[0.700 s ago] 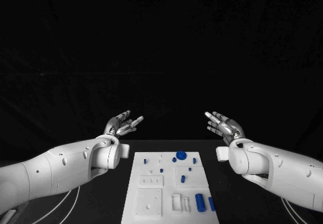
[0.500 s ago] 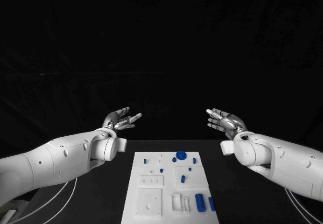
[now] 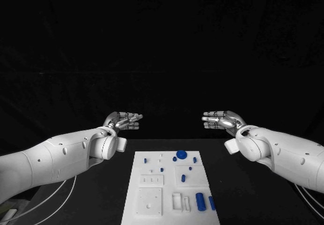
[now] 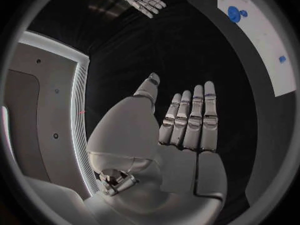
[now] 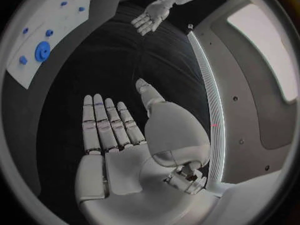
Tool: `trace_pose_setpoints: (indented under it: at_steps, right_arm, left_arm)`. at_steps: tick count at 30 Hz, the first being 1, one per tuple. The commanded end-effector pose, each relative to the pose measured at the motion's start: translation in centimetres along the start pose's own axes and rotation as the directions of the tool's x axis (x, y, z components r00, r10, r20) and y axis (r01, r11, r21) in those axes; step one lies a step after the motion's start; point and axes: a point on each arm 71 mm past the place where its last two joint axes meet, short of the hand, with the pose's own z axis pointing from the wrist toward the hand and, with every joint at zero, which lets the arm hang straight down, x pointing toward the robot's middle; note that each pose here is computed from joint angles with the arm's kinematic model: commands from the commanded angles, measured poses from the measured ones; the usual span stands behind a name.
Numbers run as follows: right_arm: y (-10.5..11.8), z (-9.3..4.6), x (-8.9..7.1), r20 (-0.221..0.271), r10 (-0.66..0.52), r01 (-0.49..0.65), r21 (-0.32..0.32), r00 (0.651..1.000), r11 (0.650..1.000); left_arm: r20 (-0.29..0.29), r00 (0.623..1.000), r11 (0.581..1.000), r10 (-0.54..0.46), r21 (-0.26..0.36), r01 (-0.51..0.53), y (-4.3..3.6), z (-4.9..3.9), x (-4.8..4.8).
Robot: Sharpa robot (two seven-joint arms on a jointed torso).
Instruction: Assemble the parts on the task board
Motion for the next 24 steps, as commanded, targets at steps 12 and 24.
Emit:
trace_pose_setpoints:
  at_steps: [12, 24]
  right_arm:
    - [0.3, 1.0, 3.6, -0.070, -0.647, 0.629, -0.179, 0.759, 0.757]
    - [1.1, 1.6, 7.1, -0.068, -0.847, 0.807, -0.270, 0.528, 0.525]
  left_arm:
    - [-0.085, 0.995, 0.998, 0.047, 0.056, -0.042, -0.98, -1.81, 0.15]
    - [-0.139, 0.990, 0.996, 0.021, 0.093, -0.008, -2.87, -3.10, 0.61]
